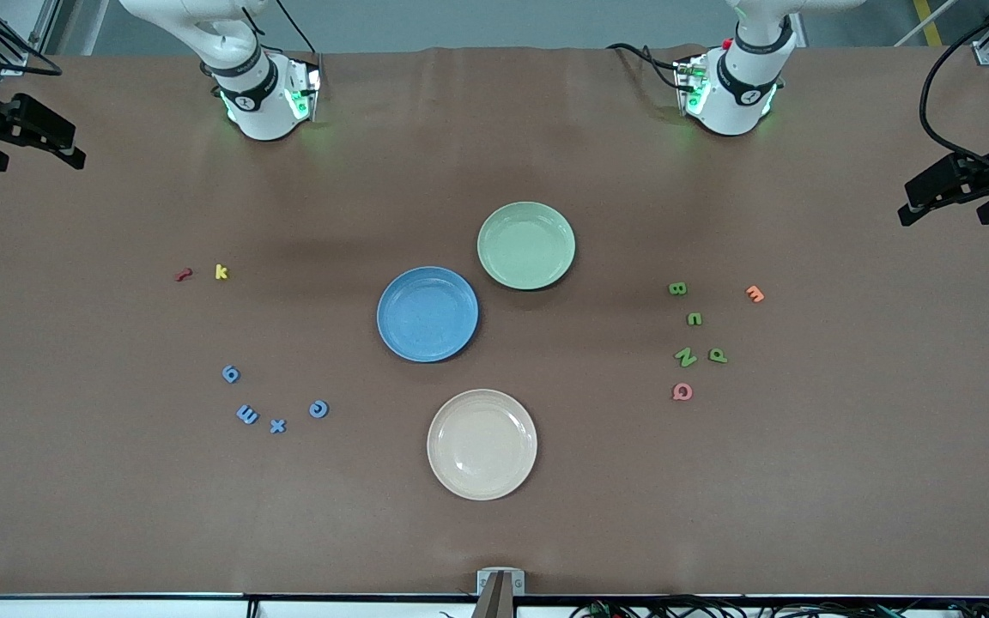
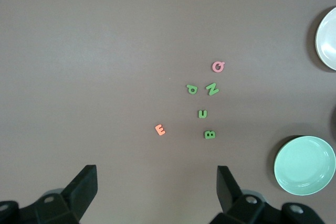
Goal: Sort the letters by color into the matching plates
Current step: 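Reach the right gripper to blue g while the left gripper reaches B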
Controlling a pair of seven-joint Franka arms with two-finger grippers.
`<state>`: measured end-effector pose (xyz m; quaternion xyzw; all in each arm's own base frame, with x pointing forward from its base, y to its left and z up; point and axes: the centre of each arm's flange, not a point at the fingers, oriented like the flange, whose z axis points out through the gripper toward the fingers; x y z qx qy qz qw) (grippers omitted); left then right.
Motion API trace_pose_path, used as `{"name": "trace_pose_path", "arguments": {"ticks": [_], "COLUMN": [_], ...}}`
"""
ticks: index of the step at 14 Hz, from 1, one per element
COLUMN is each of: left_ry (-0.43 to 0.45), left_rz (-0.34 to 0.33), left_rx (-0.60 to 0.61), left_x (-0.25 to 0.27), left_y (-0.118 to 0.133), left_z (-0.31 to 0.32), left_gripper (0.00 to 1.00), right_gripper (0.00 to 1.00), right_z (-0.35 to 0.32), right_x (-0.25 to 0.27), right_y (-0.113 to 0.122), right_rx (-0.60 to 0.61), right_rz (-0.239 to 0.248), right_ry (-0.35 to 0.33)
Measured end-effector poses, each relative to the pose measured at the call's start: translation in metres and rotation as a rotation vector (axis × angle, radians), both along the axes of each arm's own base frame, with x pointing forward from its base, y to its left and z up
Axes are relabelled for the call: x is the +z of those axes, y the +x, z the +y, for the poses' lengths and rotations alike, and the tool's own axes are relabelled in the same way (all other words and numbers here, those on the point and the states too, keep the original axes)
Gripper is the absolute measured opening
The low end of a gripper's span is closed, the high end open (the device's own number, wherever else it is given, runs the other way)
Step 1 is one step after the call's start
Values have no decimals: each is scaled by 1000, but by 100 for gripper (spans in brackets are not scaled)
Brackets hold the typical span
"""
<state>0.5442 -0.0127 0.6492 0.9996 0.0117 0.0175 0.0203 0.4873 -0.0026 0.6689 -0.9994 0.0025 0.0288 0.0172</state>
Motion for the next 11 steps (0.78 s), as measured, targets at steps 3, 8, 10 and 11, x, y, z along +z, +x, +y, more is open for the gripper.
{"name": "trace_pose_path", "arguments": {"ticks": [3, 8, 10, 11], "left_ry": [0, 0, 1, 1], "left_rz": [0, 8, 39, 66], "left_rx": [0, 1, -5, -15], "left_x": [0, -2, -13, -23], "left_y": [0, 0, 1, 2], "left_z": [0, 0, -4, -9], "left_gripper": [100, 100, 100, 100], "right_gripper": [100, 100, 100, 100], "right_z": [-1, -2, -5, -6], "right_x": [0, -1, -8, -16], "right_y": [0, 0, 5, 11], "right_rx": [-2, -15, -21, -24], "right_rz": [0, 3, 18, 26], "right_ry": [0, 0, 0, 0]}}
